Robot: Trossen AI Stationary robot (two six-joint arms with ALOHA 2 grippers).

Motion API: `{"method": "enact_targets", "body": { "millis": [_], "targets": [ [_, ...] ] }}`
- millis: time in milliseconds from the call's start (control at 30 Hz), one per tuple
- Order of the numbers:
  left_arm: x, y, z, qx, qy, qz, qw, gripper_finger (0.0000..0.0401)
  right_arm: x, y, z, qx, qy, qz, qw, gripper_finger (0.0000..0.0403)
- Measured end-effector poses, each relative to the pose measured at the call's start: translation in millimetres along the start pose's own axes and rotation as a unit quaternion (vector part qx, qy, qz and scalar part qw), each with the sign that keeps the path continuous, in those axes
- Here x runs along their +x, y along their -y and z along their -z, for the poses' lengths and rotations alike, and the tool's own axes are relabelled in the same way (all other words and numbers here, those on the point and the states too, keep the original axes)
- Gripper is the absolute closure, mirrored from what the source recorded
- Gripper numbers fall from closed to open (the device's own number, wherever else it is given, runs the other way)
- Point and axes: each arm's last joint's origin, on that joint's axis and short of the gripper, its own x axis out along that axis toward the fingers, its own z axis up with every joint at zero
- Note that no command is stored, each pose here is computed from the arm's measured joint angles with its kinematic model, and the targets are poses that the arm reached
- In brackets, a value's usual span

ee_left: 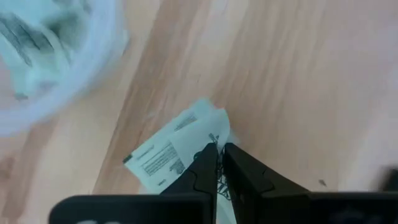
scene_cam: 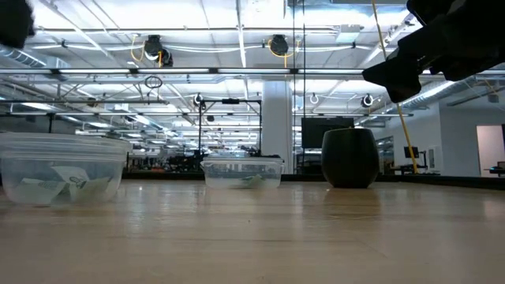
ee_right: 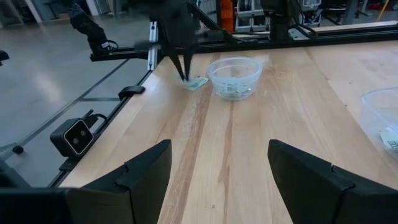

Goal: Pick and place Stevia / Truvia into bins
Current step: Put the stevia packet into the oval container

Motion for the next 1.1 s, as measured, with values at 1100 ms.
{"method": "enact_targets", "body": {
  "millis": [1100],
  "targets": [
    [-96,-175,-216,-0.071,0.371,-0.027,0.926,0.0378,0,0,1,-0.004,-0.007,0.002,1.000,0.0145]
  ]
}}
